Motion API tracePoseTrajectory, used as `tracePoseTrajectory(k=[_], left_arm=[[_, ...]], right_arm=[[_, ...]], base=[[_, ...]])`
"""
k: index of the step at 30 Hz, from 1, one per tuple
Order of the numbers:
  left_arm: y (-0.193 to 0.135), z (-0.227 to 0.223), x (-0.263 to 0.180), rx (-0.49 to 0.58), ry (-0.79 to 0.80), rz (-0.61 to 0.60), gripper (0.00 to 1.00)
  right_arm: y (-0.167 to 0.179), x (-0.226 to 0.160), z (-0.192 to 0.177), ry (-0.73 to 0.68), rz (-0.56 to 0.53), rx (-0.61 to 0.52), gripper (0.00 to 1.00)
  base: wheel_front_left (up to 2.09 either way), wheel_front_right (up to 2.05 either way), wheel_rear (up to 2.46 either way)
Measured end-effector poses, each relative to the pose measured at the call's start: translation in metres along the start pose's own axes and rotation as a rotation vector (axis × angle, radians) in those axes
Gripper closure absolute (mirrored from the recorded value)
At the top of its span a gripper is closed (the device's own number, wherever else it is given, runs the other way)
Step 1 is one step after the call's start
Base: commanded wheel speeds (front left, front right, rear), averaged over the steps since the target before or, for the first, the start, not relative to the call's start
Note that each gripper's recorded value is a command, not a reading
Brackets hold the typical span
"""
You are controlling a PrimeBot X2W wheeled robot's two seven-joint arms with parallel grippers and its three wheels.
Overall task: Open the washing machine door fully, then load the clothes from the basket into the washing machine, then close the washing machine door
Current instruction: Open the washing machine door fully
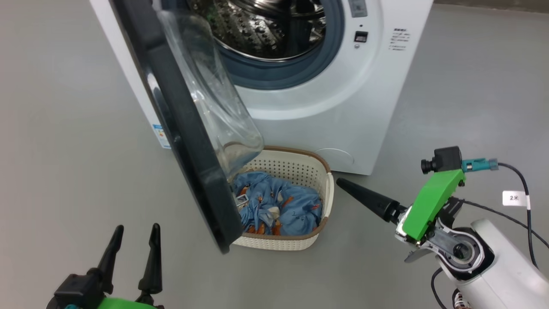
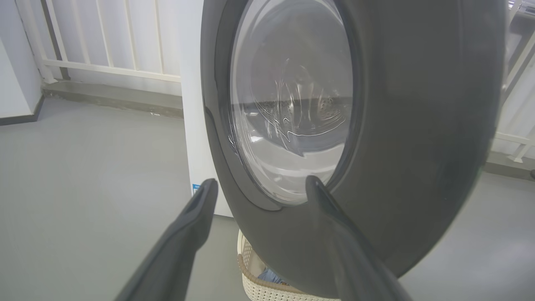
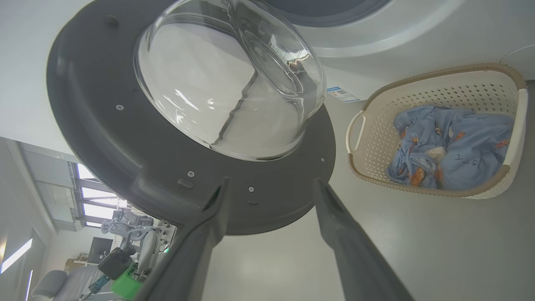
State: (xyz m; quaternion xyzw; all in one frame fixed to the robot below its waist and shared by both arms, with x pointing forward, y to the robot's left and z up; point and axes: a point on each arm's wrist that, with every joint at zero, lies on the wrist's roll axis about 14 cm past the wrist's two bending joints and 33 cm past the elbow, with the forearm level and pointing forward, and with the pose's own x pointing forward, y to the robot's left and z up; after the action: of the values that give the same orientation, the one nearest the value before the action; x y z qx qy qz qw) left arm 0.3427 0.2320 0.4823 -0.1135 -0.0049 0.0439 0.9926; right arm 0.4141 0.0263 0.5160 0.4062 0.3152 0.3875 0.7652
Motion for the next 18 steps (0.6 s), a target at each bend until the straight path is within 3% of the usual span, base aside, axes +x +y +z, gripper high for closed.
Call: tracePoseTrajectory(k=[18], left_arm=[[-0.02,-0.007,0.009,0.0,0.018,-0.072,0.0]], right_arm=[[-0.057,-0.089,0.033,-0.386,-0.225,-0.107,0.0]], base=[[0.0,0.0,0.0]])
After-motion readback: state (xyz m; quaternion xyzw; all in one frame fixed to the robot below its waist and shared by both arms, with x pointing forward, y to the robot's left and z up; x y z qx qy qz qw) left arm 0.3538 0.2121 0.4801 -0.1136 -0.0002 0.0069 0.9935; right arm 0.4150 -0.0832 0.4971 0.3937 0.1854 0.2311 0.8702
